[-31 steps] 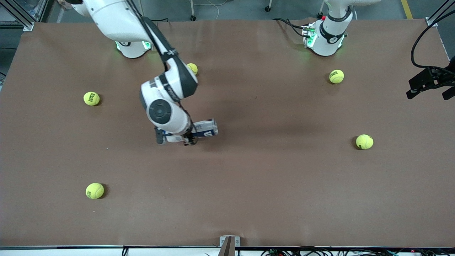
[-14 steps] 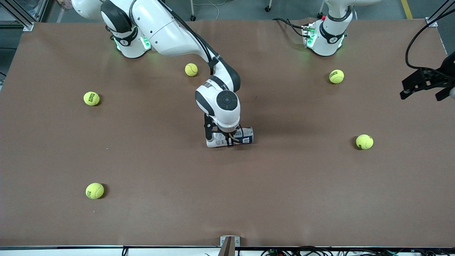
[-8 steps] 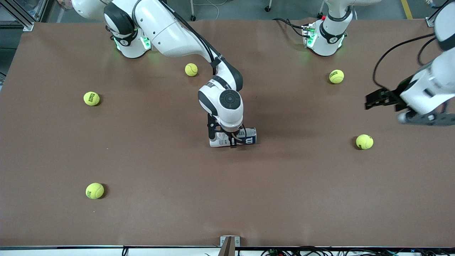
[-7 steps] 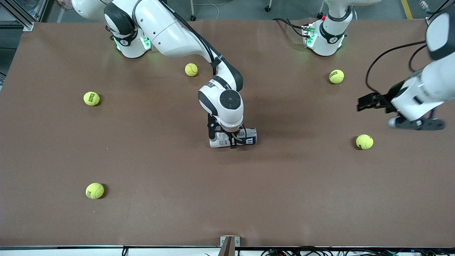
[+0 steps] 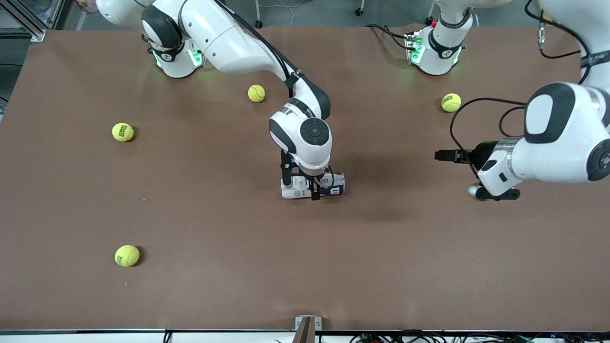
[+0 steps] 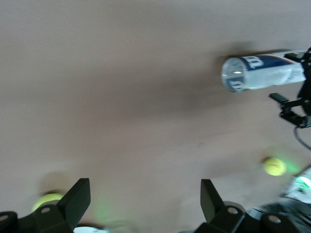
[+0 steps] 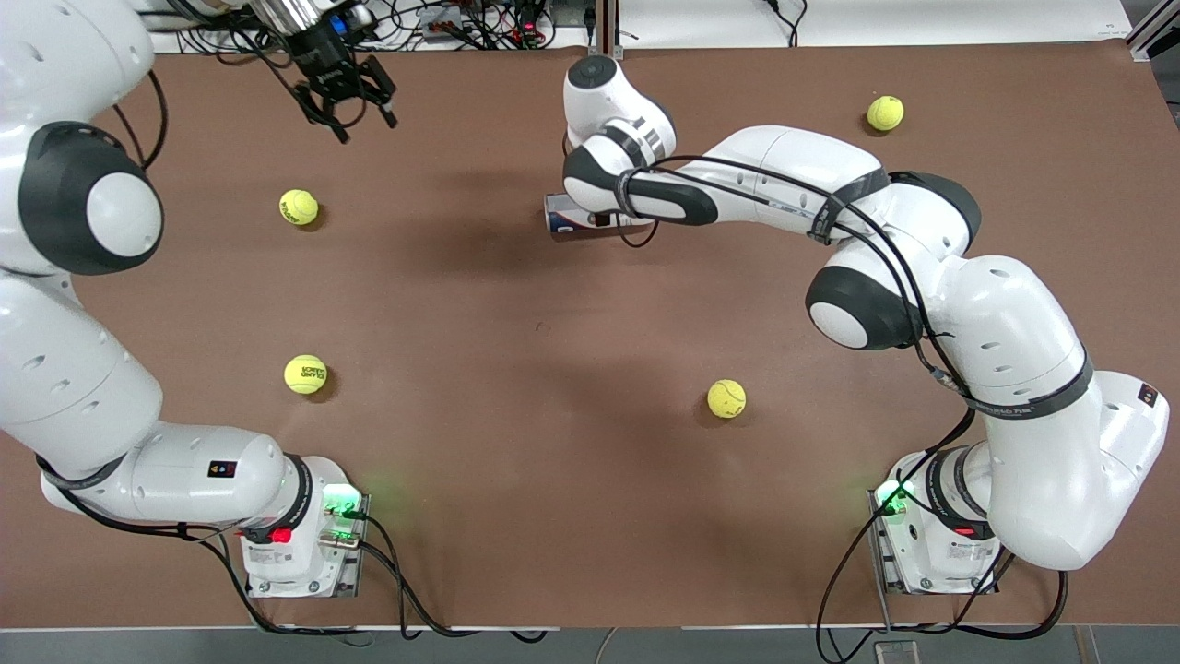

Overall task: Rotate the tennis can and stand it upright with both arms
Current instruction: 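Set the can down with the right gripper while the left gripper reaches it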

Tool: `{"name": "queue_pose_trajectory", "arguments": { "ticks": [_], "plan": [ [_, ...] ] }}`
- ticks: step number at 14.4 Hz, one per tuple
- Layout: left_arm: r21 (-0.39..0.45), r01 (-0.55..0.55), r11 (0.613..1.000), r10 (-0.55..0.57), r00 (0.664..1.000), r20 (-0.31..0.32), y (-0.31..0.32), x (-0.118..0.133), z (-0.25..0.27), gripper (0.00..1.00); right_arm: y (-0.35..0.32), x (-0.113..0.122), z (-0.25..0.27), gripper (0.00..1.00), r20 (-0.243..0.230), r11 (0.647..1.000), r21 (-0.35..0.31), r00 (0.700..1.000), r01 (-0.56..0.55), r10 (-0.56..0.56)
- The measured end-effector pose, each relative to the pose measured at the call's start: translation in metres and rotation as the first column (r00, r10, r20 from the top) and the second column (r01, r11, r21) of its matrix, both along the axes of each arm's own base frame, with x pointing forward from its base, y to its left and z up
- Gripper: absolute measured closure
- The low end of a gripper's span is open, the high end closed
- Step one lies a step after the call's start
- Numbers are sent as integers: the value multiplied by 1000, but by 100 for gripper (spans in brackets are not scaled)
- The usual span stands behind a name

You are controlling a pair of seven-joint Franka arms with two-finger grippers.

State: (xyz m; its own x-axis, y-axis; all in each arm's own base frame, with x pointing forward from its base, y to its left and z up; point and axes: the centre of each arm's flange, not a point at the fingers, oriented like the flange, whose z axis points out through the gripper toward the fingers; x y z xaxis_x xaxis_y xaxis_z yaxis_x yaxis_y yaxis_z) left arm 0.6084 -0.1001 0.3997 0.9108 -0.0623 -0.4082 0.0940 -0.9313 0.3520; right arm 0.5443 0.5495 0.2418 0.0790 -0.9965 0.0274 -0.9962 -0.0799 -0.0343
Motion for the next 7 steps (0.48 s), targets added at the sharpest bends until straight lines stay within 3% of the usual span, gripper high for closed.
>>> {"name": "queue_pose_trajectory", "arguments": {
  "ticks": [3, 7],
  "plan": [
    [-148, -97, 984, 90, 995, -53, -15, 6, -35, 0, -2, 3, 29, 0, -17, 999, -16, 999, -30, 30],
    [-350, -189, 917, 174, 982, -73, -36, 5, -87, 0, -40, 35, 73, 0, -23, 973, -17, 973, -229, 229]
  ]
}}
